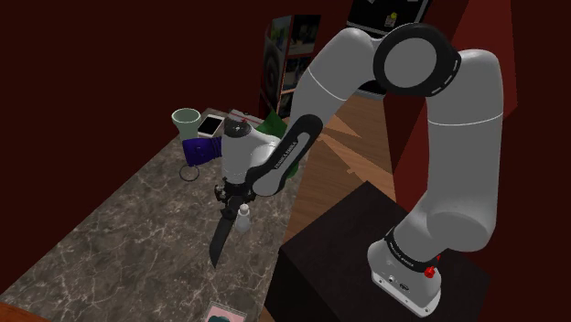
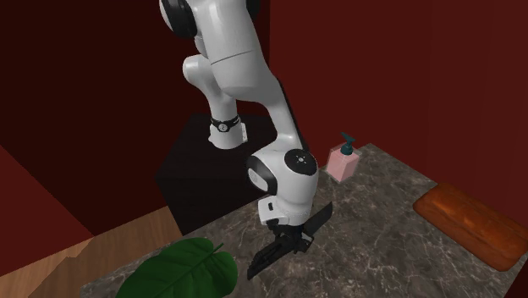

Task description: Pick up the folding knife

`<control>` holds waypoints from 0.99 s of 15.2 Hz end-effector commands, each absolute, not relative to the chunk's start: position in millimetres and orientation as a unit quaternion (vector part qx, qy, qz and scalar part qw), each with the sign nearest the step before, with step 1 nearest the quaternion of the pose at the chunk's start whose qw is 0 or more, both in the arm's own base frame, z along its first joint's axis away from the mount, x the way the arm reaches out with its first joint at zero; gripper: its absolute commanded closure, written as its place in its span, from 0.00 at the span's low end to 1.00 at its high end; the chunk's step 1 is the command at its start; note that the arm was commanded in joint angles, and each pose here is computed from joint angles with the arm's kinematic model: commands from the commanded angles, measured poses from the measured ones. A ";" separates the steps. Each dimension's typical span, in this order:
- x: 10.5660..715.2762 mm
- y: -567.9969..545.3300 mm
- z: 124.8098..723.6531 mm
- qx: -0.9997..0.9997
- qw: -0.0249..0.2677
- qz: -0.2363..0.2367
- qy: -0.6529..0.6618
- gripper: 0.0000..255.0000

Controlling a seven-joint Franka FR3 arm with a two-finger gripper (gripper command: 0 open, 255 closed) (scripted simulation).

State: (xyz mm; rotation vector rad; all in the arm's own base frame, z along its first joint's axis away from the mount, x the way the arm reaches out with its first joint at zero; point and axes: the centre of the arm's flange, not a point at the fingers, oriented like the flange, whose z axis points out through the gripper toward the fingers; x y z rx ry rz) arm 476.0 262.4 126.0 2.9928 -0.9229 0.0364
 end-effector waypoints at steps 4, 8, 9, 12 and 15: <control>476.8 262.6 130.6 0.956 0.005 0.011 -0.295 1.00; 476.8 262.6 151.8 0.956 0.005 0.011 -0.295 1.00; 476.8 262.6 157.0 0.956 0.005 0.011 -0.295 1.00; 476.8 262.6 172.9 0.956 0.005 0.011 -0.295 1.00; 476.8 262.6 188.7 0.956 0.005 0.011 -0.295 1.00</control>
